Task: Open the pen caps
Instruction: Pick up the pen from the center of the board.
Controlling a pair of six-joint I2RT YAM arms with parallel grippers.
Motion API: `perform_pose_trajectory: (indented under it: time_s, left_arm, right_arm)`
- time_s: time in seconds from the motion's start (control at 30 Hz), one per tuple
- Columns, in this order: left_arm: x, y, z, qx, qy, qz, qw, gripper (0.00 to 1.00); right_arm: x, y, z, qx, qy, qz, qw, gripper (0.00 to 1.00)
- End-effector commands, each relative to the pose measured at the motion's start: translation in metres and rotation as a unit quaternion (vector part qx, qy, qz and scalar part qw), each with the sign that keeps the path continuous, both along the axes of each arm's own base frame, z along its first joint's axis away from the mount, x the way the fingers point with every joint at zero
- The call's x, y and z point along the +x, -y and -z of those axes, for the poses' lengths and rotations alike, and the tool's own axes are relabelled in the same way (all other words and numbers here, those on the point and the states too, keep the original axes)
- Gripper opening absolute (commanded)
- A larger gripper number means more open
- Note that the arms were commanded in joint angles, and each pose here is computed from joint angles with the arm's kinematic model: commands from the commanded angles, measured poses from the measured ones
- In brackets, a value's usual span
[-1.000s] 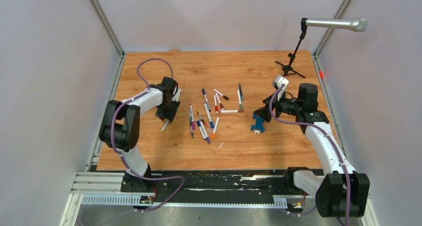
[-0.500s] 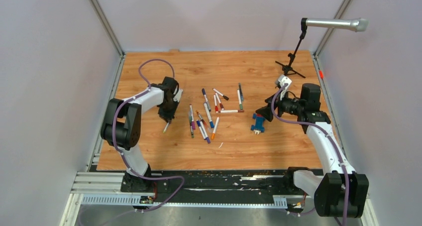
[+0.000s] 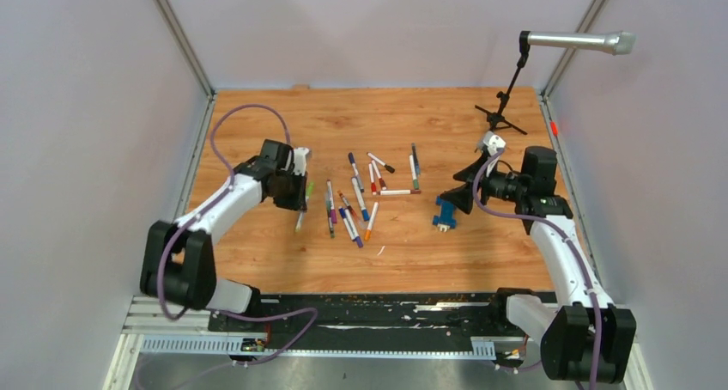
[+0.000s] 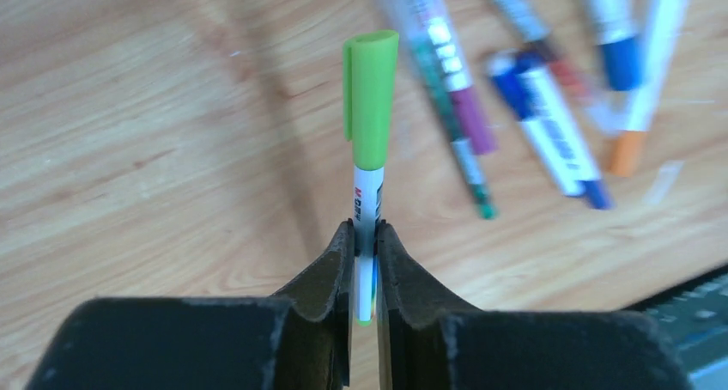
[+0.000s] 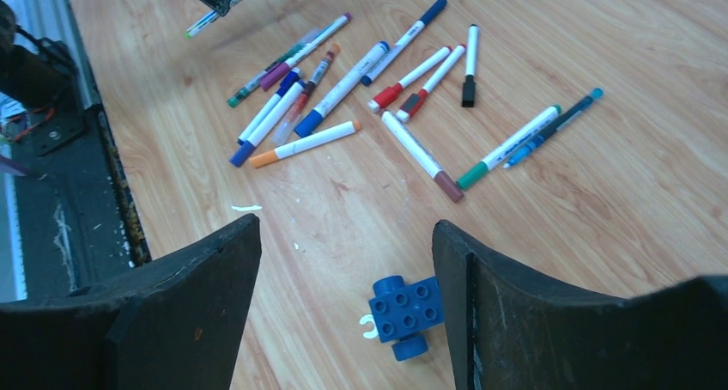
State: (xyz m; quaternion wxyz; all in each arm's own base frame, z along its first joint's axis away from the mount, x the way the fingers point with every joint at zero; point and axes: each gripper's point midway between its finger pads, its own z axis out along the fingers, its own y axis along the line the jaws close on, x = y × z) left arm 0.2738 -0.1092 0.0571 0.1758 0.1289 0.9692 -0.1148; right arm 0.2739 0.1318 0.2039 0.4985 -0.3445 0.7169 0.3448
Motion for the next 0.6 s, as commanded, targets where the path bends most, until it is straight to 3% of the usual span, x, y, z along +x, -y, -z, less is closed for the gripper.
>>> perform_pose_trajectory:
  time_s: [0.0, 0.13, 0.3, 0.57]
  left_arm:
    - [0.004, 0.057, -0.071, -0.186, 0.114, 0.012, 0.976, 0.0]
    - [-0.011, 0.104, -0.136, -0.349, 0.196, 0.012, 0.916, 0.0]
    - [-0.031, 0.156, -0.202, -0.464, 0.281, 0.024, 0.84, 0.0]
    - [-0.03, 0.206, -0.232, -0.535, 0.317, -0.024, 0.783, 0.0]
  right_arm:
    - [-0.016, -0.013, -0.011, 0.039, 0.01, -0.052, 0.998, 0.73]
    - [-0.025, -0.021, -0.015, 0.074, 0.004, -0.073, 0.995, 0.71]
    - [-0.042, -0.039, -0.023, 0.107, 0.003, -0.12, 0.987, 0.71]
    - [-0.07, -0.069, -0.034, 0.134, -0.032, -0.189, 0.972, 0.71]
